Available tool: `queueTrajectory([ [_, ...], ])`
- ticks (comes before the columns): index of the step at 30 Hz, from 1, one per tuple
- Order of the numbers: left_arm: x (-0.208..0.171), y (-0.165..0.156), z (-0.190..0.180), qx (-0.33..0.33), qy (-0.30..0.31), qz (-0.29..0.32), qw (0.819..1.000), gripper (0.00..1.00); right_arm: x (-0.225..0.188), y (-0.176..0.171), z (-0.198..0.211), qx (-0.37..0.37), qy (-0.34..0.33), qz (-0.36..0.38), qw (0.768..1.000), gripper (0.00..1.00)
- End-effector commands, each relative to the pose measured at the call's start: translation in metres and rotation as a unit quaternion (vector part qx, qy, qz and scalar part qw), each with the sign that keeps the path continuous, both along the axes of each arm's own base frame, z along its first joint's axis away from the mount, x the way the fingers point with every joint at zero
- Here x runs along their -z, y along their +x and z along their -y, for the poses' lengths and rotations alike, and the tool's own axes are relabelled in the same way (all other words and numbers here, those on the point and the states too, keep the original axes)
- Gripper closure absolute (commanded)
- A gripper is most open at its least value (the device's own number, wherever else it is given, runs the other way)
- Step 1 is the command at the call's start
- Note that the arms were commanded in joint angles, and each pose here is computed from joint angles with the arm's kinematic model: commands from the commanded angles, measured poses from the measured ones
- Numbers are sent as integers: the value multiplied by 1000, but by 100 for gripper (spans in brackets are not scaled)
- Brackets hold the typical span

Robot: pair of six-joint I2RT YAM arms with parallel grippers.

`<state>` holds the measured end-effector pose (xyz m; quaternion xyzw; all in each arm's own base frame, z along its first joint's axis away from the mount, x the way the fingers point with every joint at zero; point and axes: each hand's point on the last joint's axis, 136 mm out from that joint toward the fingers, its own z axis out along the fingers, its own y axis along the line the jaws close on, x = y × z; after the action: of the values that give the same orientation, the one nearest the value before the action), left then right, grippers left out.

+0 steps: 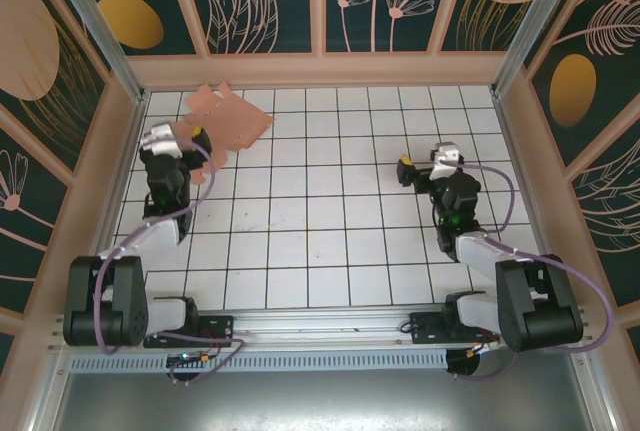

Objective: Fold the paper box

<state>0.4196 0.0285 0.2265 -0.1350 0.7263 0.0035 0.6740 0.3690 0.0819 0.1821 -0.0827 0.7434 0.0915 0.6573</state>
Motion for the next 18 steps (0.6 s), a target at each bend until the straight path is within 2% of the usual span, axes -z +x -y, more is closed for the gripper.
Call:
queueTrajectory([
  [1, 39, 28, -4, -24, -57, -108, 992, 1, -10, -2, -39, -55, -31, -4, 998, 1],
  [4, 66, 66, 3, -18, -94, -180, 979, 1, -16, -6, -71, -93, -32, -4, 995, 1],
  [9, 98, 131, 18, 4, -135, -235, 962, 1, -16, -12, -107, -137, -32, -21, 990, 1],
  [14, 129, 186, 33, 29, -166, -291, 942, 1, -10, -17, -118, -148, -30, -33, 988, 1],
  [18, 160, 208, 44, 43, -192, -331, 923, 1, -9, -21, -118, -144, -30, -39, 988, 1],
])
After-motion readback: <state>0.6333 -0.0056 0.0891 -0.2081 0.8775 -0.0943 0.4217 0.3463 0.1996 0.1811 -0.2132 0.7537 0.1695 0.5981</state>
